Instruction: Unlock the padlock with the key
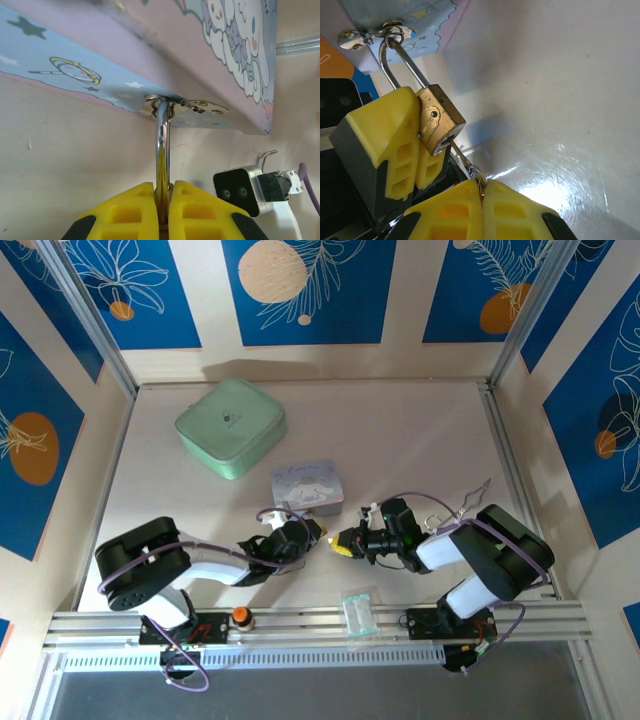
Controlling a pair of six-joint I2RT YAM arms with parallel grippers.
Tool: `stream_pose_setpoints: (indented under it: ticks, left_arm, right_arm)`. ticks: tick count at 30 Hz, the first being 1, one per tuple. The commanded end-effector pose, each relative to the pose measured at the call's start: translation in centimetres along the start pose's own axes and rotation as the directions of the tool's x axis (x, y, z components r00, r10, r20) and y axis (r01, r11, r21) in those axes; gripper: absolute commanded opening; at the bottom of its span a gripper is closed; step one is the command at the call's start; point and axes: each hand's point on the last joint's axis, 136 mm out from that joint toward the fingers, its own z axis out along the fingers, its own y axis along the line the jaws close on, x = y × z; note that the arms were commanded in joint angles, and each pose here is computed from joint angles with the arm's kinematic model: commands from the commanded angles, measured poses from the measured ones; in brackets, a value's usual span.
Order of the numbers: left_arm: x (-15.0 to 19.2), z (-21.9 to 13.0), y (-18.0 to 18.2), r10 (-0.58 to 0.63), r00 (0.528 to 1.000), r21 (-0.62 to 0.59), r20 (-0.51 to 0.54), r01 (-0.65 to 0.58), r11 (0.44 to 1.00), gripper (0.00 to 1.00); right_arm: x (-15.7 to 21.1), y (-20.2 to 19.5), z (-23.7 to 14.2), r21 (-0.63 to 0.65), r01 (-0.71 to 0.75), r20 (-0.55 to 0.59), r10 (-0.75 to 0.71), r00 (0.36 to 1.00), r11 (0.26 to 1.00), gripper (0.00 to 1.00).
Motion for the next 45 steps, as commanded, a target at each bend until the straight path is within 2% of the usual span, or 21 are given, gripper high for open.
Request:
stream_pose_setpoints:
  ticks: [1, 14, 19, 32, 36, 45]
  left_arm:
    - [0.0, -0.2, -2.2, -0.049, 0.999, 0.084, -0.011, 0.049, 0.995, 0.0]
    - [0.7, 0.1, -2.0, -0.051, 0.998, 0.095, -0.039, 0.055, 0.994, 0.0]
    - [0.6, 0.3, -1.4, 0.002, 1.0, 0.064, -0.028, 0.0, 0.998, 0.0]
    - [1.6, 0.1, -2.8, 0.04, 0.996, 0.199, -0.08, -0.024, 0.98, 0.0]
    - [2.1, 0.1, -3.0, 0.039, 0.994, 0.202, -0.102, -0.018, 0.979, 0.0]
    - [2.4, -0.1, -3.7, 0.037, 0.991, 0.22, -0.125, -0.009, 0.976, 0.0]
  right_arm:
    - [-0.5, 1.9, 0.4, -0.072, 0.016, -0.002, -0.016, 1.0, 0.997, 0.0]
    - [-1.2, 2.3, 1.5, -0.197, -0.047, -0.05, 0.038, 0.998, 0.979, 0.0]
    - [-1.1, 1.4, 1.4, -0.182, -0.067, -0.053, 0.058, 0.997, 0.981, 0.0]
    - [-1.9, 0.7, 0.3, -0.181, -0.132, -0.14, 0.107, 0.984, 0.975, 0.0]
    - [-2.2, 0.5, 0.1, -0.187, -0.145, -0.159, 0.116, 0.98, 0.971, 0.0]
    - [-3.3, -0.5, 0.0, -0.179, -0.154, -0.109, 0.136, 0.985, 0.972, 0.0]
